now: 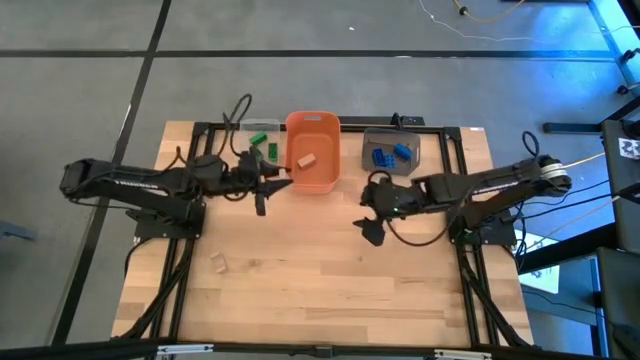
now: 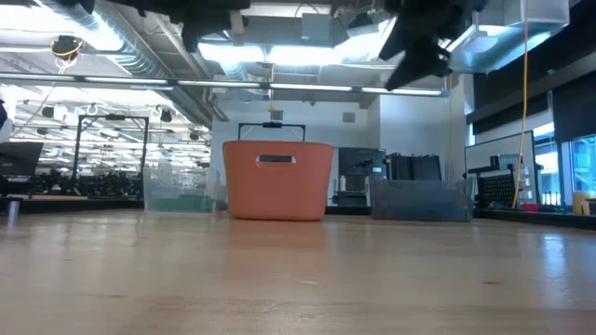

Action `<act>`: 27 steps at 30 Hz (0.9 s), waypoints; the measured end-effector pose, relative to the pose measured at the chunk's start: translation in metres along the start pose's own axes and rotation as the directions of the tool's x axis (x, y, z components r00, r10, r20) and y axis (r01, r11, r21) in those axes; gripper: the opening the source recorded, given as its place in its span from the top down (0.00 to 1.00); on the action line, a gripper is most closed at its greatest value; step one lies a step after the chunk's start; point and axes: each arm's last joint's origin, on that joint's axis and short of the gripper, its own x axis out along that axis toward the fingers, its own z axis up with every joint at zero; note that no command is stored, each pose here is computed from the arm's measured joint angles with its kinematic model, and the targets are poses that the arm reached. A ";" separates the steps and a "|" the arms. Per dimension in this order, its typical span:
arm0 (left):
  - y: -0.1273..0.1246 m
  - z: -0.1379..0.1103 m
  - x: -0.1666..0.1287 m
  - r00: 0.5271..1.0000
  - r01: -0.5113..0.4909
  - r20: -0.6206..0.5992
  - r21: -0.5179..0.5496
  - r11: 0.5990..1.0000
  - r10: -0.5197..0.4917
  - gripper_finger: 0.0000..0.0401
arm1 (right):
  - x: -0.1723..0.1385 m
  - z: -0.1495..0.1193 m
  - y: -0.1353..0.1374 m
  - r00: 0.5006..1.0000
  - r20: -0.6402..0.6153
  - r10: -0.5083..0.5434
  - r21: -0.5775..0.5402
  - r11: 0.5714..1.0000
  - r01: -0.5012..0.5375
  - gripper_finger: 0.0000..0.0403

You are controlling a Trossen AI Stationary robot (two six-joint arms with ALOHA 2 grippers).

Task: Sort & place blocks by color
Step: Put the right brown block into the orange bin

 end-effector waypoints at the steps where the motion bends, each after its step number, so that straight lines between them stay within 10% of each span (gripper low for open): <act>1: 0.003 0.001 0.001 1.000 0.002 0.009 -0.003 1.000 -0.002 0.70 | -0.002 -0.006 -0.002 1.000 0.016 -0.003 0.027 1.000 0.002 0.24; 13: 0.068 -0.003 0.083 0.947 -0.183 -0.260 0.044 0.982 0.188 0.70 | -0.011 -0.037 -0.020 0.963 0.251 -0.097 0.258 0.966 0.030 0.24; 27: 0.138 -0.087 0.149 0.711 -0.352 -0.626 0.076 0.933 0.320 0.69 | 0.004 -0.033 -0.015 0.948 0.296 -0.120 0.337 0.941 0.014 0.24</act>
